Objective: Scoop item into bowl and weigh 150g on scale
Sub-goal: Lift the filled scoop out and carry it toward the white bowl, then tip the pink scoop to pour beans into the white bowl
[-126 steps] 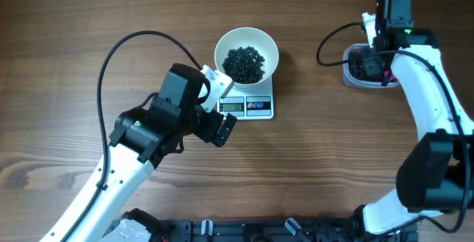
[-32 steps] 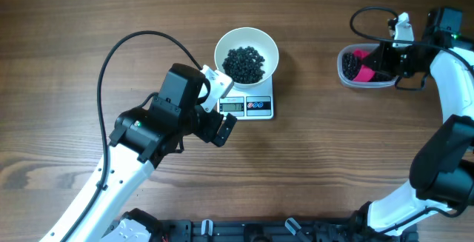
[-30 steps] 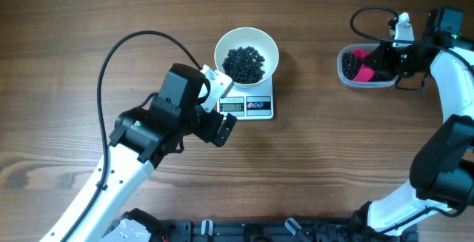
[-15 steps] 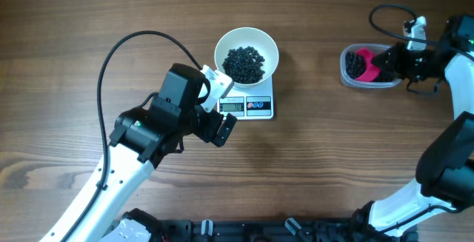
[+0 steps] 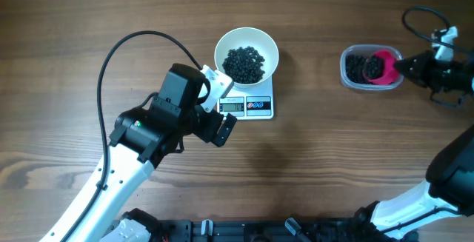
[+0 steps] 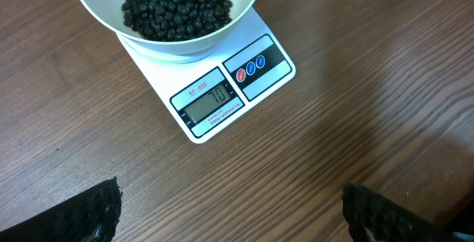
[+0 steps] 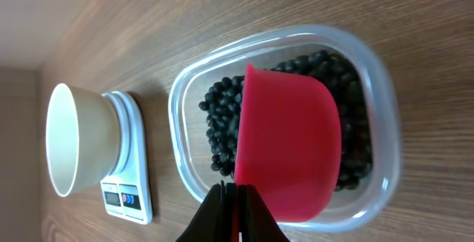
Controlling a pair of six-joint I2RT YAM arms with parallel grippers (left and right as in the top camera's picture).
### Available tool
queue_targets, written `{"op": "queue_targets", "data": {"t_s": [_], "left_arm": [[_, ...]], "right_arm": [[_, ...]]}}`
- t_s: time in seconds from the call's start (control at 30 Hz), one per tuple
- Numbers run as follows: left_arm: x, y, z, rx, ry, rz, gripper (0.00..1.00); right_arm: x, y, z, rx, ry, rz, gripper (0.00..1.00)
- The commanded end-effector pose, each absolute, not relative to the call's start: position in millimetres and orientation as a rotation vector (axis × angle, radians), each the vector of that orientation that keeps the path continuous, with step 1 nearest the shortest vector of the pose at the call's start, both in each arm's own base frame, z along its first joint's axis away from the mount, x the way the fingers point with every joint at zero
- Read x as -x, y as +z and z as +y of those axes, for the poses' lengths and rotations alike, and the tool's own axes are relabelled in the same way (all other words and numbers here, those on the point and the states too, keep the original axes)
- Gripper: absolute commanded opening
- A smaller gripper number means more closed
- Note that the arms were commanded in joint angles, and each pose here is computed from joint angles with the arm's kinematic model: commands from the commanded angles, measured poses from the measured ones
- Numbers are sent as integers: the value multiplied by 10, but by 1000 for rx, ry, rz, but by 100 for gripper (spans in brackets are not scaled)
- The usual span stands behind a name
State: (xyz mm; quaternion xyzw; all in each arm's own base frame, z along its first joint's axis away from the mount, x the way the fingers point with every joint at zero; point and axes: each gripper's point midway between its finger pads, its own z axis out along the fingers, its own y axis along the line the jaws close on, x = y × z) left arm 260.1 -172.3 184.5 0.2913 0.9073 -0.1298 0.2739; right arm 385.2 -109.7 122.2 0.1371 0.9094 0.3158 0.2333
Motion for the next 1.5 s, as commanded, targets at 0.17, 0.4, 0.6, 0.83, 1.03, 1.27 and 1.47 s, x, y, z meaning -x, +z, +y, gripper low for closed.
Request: {"op": "queue_targets", "data": {"t_s": [0.17,0.4,0.6,0.83,1.03,1.27,1.47], "left_arm": [[-2609,1923,-1730,-794,-363,2410,100],[-2609,1923,-1730,-794,-363,2410,100],[-2609,1923,-1730,-794,-364,2410,100],[-2609,1923,-1730,-794,-363,2410,100],[-2609,1923,-1730,-794,-363,2410,100],[-2609,1924,-1730,-793,-363,2410,100],[-2609,1923,-1730,-794,-363,2410,100]], "right_arm": [[-3765,1228,-1104,-340,956,2454,4],[-3818,1547,-966,-277,1047,2338,4],[-3896,2152,-513,-84,976,2264,4],[-4073,2578,444,155,1059,2183,4],[-4126,2758,1312,439,1086,2084,4],[-4114,2550,1823,701,796,2084,4],[-4116,2429,2013,859,562,2061,4]]}}
